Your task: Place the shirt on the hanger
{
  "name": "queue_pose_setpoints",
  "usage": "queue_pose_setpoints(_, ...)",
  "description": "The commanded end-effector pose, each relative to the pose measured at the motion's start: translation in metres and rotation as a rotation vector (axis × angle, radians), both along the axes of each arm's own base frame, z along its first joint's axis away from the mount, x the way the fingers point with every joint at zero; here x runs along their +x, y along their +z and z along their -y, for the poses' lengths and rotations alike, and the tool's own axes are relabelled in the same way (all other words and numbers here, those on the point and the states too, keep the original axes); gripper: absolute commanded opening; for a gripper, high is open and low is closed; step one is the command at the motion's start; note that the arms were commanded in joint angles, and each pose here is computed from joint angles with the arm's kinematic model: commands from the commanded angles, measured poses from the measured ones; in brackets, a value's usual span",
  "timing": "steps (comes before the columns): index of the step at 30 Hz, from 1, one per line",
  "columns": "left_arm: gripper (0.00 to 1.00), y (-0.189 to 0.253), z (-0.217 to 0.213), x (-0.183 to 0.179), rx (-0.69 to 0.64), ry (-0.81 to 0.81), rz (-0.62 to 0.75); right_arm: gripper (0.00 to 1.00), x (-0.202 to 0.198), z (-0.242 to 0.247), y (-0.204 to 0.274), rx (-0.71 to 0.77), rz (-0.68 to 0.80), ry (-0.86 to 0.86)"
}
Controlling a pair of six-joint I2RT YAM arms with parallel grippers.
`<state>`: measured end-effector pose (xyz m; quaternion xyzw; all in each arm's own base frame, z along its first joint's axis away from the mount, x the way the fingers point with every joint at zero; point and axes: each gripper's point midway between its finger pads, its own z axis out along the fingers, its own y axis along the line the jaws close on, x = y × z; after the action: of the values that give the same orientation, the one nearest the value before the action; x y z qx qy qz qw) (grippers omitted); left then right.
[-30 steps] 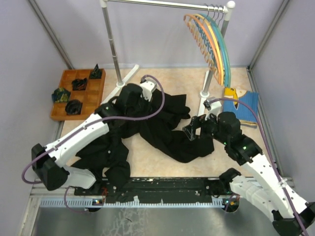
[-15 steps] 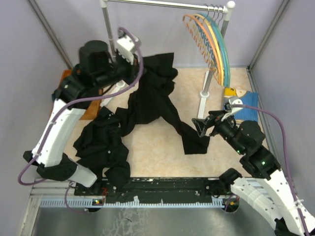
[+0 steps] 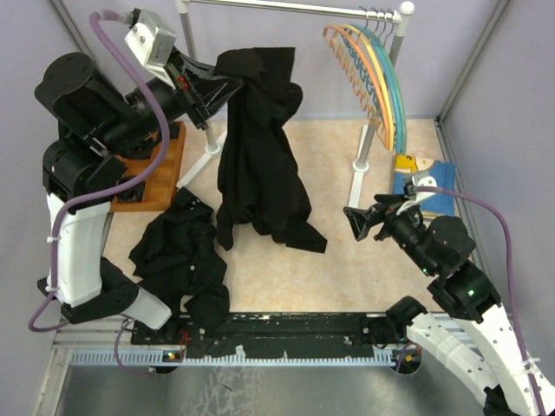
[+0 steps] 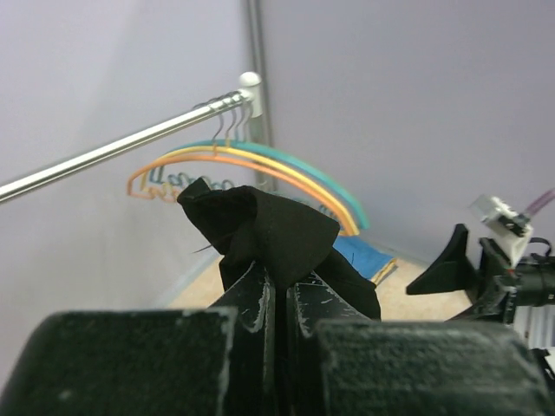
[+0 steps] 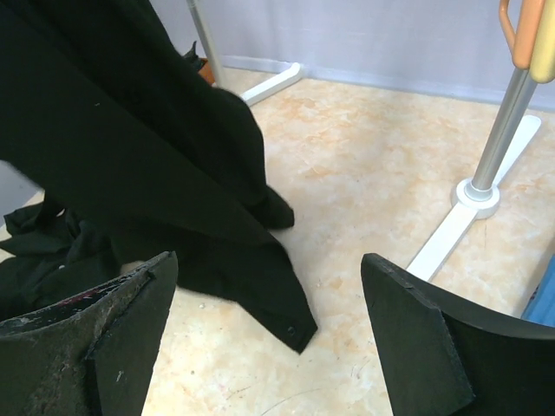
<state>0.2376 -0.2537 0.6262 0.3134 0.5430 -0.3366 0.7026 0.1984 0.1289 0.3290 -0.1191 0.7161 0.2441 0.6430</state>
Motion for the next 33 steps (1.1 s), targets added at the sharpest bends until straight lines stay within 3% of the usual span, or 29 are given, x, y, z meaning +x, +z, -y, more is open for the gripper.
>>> queue_pose_setpoints(1,0.00,0.039,0.008,-0.031,-0.090,-0.155,0.119,0.88,-0.007,0.008,0.031,0.030,0.084,-0.011)
queue_pose_setpoints(4,0.00,0.031,0.012,-0.032,-0.067,-0.183,0.106,0.88,-0.008,0.008,0.031,0.036,0.085,-0.013)
queue_pose_setpoints(6,0.00,0.002,0.019,-0.023,-0.009,-0.178,0.029,0.88,-0.008,0.009,0.029,0.041,0.083,-0.018)
queue_pose_setpoints(10,0.00,-0.118,0.027,0.002,0.178,-0.127,-0.224,0.88,-0.007,0.012,0.020,0.041,0.063,-0.034)
queue_pose_setpoints(15,0.00,-0.293,0.018,0.008,0.402,-0.048,-0.564,0.89,-0.003,0.007,-0.001,0.033,0.007,-0.033)
queue_pose_setpoints(17,0.00,-0.360,0.005,0.012,0.493,0.038,-0.692,0.90,-0.001,0.002,-0.009,0.036,-0.020,-0.019)
queue_pose_setpoints(19,0.07,-0.406,-0.014,0.017,0.554,0.156,-0.783,0.90,0.003,-0.002,-0.022,0.028,-0.064,-0.021)
queue_pose_setpoints(26,0.53,-0.446,-0.032,0.012,0.536,0.261,-0.878,0.97,0.019,-0.009,-0.066,-0.069,-0.221,-0.048)
queue_pose_setpoints(33,0.70,-0.450,-0.052,0.011,0.458,0.405,-0.921,0.99,0.041,-0.041,-0.086,-0.181,-0.307,0.064)
